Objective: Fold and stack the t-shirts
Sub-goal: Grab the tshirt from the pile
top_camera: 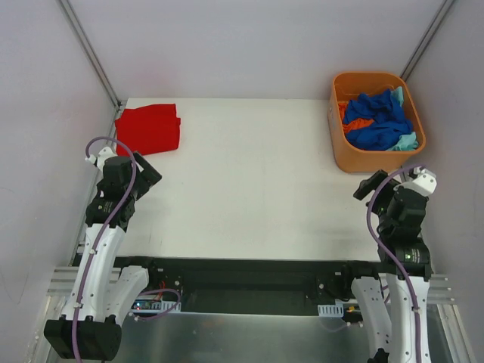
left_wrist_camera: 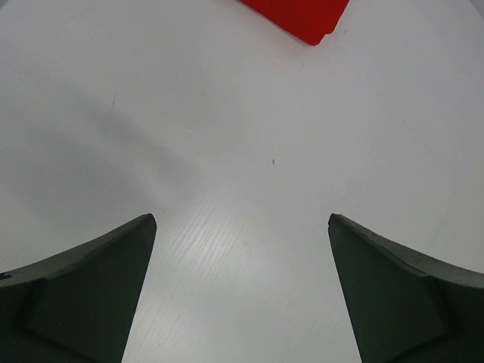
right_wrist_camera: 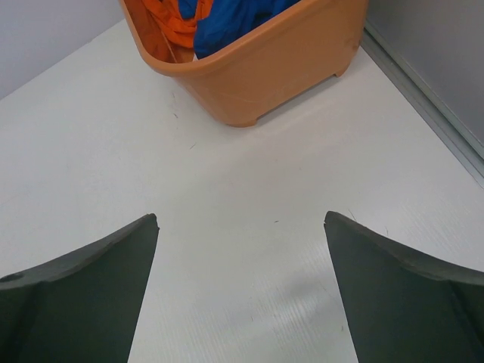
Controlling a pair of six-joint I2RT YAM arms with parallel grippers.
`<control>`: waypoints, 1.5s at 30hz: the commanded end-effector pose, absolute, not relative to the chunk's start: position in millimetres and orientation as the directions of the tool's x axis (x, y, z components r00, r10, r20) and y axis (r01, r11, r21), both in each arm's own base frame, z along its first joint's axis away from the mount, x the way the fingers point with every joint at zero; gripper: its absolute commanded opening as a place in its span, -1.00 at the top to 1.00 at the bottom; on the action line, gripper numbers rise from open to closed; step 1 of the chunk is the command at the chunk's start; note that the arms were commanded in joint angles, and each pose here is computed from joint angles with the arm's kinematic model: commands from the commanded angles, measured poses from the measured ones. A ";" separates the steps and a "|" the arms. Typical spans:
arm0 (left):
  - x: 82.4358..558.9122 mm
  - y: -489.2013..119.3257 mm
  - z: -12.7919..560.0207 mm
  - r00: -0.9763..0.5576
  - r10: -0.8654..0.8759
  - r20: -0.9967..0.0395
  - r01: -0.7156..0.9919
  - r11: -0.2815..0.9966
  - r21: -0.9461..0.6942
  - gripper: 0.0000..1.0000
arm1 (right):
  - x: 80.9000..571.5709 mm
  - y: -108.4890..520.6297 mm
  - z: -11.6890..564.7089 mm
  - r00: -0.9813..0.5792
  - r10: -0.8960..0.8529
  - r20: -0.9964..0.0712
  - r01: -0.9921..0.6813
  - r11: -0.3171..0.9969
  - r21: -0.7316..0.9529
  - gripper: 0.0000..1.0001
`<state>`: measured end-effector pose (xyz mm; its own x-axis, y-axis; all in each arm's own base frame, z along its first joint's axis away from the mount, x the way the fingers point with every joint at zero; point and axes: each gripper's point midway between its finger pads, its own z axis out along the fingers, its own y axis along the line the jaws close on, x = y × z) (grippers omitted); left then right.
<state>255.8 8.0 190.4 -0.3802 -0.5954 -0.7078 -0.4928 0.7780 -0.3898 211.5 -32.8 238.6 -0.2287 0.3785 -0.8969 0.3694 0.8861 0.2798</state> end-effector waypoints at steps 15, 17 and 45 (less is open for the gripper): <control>266.7 4.1 212.9 -0.371 -0.571 -0.732 -0.436 0.803 -0.406 -0.99 | 322.7 -78.8 328.0 -0.465 0.243 -0.851 0.497 0.867 -0.024 -0.93; 268.9 4.0 212.3 -0.370 -0.565 -0.737 -0.429 0.808 -0.404 -0.99 | 357.8 -92.5 324.0 -0.500 0.247 -0.830 0.517 0.854 -0.058 -0.93; 296.9 2.7 213.6 -0.268 -0.494 -0.827 -0.305 0.858 -0.414 -0.99 | 609.2 -209.7 194.0 -0.442 0.202 -0.874 0.485 0.873 -0.043 -0.67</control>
<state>290.4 -2.9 198.9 -0.3197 -0.5143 -0.7958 -0.3198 0.8492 -0.4203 587.0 -201.2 162.5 -0.5510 0.2377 -0.7999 0.4686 0.8813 -0.0609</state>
